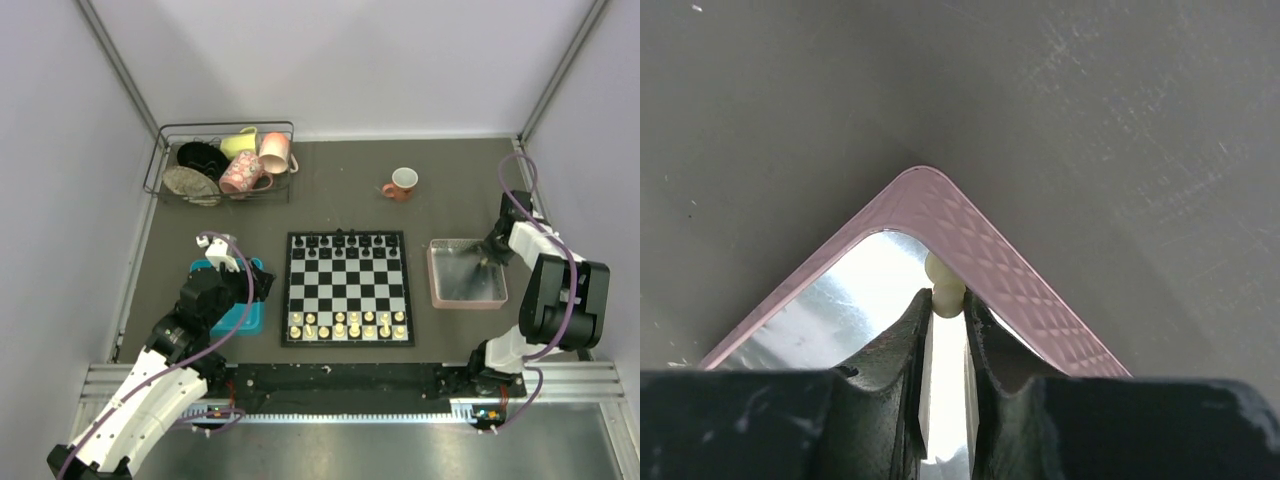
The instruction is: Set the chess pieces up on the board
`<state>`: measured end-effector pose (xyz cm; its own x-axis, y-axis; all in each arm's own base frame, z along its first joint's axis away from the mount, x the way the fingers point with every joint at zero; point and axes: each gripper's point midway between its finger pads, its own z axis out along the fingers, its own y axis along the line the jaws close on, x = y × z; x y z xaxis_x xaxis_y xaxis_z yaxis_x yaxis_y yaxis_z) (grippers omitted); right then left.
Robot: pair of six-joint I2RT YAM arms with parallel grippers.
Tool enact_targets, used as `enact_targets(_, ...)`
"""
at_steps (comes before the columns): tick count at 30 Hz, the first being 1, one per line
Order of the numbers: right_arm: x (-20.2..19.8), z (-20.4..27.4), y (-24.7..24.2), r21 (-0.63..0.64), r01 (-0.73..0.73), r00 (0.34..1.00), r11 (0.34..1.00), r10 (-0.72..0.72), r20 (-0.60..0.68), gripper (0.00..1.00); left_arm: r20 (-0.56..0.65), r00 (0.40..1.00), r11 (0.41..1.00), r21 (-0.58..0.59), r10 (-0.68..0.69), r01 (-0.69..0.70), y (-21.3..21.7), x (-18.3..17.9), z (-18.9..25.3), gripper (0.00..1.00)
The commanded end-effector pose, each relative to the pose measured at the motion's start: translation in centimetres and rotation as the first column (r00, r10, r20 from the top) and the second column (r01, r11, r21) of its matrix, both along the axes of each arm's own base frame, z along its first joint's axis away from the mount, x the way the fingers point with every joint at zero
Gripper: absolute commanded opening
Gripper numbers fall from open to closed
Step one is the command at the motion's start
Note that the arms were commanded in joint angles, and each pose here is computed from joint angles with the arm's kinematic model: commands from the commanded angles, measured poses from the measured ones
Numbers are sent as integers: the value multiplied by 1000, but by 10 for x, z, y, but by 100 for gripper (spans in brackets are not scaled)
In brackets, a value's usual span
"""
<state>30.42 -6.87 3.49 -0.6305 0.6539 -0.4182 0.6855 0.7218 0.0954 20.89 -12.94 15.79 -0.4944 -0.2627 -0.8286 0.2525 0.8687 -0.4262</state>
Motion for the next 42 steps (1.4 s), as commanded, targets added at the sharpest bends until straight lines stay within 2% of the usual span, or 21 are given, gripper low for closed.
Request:
enact_targets(1,11,9,-9,-25,7,999,1000,-5,53,10,56,998,1000,-20,-1,2,-2,5,12,58)
enact_targets(6,11,18,2,17,-26,996,1000,25,90,0,56,998,1000,-20,-3,4,-2,5,12,59)
enact_targets(11,9,36,25,47,-112,984,993,104,146,0,56,998,1000,-20,0,1,-1,5,12,59)
enact_targets(19,-10,63,82,49,-296,946,954,286,150,0,55,998,1000,-21,-4,5,-2,4,12,59)
enact_targets(20,-12,73,104,28,-367,919,930,358,162,0,57,998,1000,-21,-3,4,-2,4,12,59)
enact_targets(25,-28,121,160,-9,-536,827,844,527,197,0,53,999,1000,-18,-3,4,-2,5,11,59)
enact_targets(28,-39,143,207,-4,-665,727,747,648,226,0,54,999,1000,-19,-3,4,-2,5,12,59)
enact_targets(29,-47,150,232,0,-727,666,687,705,243,0,57,998,1000,-21,-1,2,-2,5,12,59)
enact_targets(33,-59,134,274,-27,-800,585,599,790,183,0,59,998,1000,-23,-4,5,-2,4,13,59)
enact_targets(34,-57,117,275,-36,-798,593,602,794,131,0,58,998,1000,-23,-4,5,-2,4,13,59)
enact_targets(36,-58,102,294,-33,-815,569,578,811,132,0,58,998,1000,-23,-4,5,-2,4,13,59)
enact_targets(37,-59,86,295,-37,-810,580,585,809,92,0,56,998,1000,-23,-4,5,-2,4,13,59)
enact_targets(42,-64,52,321,-41,-823,564,567,823,64,0,56,998,1000,-22,-2,3,-2,4,13,59)
